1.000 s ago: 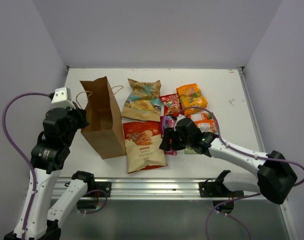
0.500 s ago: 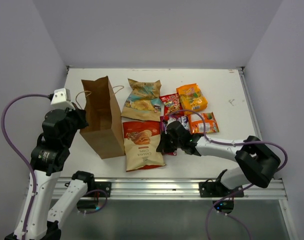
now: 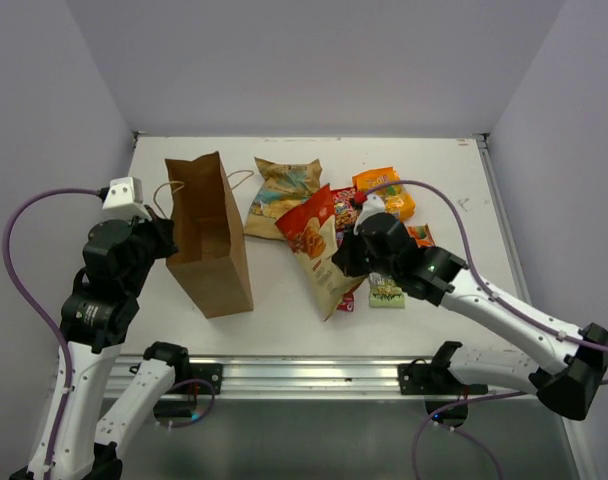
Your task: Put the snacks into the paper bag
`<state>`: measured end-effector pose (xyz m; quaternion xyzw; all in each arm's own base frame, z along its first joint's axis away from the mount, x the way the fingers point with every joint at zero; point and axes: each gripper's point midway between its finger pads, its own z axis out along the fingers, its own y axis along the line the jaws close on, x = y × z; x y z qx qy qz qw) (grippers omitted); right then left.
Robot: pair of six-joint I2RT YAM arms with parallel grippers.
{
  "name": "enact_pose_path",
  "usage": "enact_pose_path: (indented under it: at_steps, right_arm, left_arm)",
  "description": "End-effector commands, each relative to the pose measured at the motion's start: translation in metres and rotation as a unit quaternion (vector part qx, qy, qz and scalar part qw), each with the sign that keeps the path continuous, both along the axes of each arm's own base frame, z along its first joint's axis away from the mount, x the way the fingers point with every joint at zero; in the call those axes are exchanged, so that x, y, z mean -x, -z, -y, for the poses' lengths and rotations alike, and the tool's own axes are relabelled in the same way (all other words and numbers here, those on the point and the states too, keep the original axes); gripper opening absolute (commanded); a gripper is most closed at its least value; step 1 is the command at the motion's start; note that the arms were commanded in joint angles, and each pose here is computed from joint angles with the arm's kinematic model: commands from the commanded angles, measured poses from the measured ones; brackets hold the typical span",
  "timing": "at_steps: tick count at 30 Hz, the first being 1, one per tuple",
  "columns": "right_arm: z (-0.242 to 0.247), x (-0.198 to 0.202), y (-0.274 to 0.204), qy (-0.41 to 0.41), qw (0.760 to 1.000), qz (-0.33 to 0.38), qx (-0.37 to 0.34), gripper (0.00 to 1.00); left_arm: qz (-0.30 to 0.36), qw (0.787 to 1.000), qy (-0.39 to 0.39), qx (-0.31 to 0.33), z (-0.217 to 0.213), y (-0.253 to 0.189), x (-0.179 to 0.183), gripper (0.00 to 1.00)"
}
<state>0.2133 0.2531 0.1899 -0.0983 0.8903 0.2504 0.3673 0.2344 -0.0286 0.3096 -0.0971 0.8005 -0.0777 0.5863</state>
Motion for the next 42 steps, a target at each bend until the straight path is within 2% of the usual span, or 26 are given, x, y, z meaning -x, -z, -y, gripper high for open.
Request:
enact_pose_path:
  at_steps: [1, 6, 9, 15, 16, 18, 19, 20, 21, 26, 33, 36, 42]
  right_arm:
    - [0.023, -0.017, -0.072, 0.035, 0.996, 0.081, 0.014, 0.0]
    - [0.019, -0.037, -0.123, 0.039, 0.991, 0.127, 0.032, 0.0]
    - [0.011, -0.053, -0.188, 0.053, 0.982, 0.182, 0.001, 0.0]
    - [-0.008, -0.073, -0.284, 0.05, 0.963, 0.261, -0.044, 0.0]
    - [-0.008, -0.071, -0.319, 0.053, 0.954, 0.288, -0.071, 0.0]
    - [-0.025, -0.082, -0.329, 0.041, 0.951, 0.3, -0.066, 0.0]
    - [-0.024, -0.077, -0.359, 0.041, 0.941, 0.323, -0.096, 0.0]
    - [-0.042, -0.086, -0.353, 0.028, 0.944, 0.317, -0.093, 0.0]
    - [-0.043, -0.081, -0.374, 0.026, 0.936, 0.332, -0.115, 0.0]
    - [-0.094, -0.076, -0.39, -0.009, 0.919, 0.36, -0.159, 0.0]
    - [-0.148, -0.057, -0.397, -0.048, 0.907, 0.364, -0.205, 0.0]
    - [-0.17, -0.051, -0.382, -0.06, 0.911, 0.358, -0.198, 0.0]
    - [-0.2, -0.039, -0.332, -0.074, 0.929, 0.336, -0.14, 0.0]
  left_arm:
    - [0.029, 0.999, 0.022, 0.007, 0.009, -0.015, -0.005, 0.0]
    - [0.03, 0.999, 0.033, 0.012, 0.013, -0.015, -0.004, 0.0]
    - [0.034, 0.998, 0.044, 0.016, 0.017, -0.017, -0.003, 0.0]
    - [0.049, 0.996, 0.07, 0.022, 0.025, -0.03, 0.0, 0.0]
    - [0.052, 0.995, 0.079, 0.024, 0.028, -0.032, 0.001, 0.0]
    - [0.054, 0.994, 0.086, 0.028, 0.031, -0.034, 0.001, 0.0]
    - [0.052, 0.994, 0.091, 0.029, 0.033, -0.033, 0.0, 0.0]
    - [0.053, 0.994, 0.091, 0.03, 0.033, -0.034, 0.0, 0.0]
    - [0.053, 0.994, 0.09, 0.032, 0.033, -0.034, 0.0, 0.0]
    - [0.051, 0.993, 0.103, 0.036, 0.038, -0.032, 0.001, 0.0]
    - [0.052, 0.992, 0.107, 0.039, 0.04, -0.033, 0.001, 0.0]
    - [0.052, 0.992, 0.108, 0.038, 0.04, -0.033, 0.001, 0.0]
    - [0.054, 0.993, 0.103, 0.035, 0.037, -0.032, 0.004, 0.0]
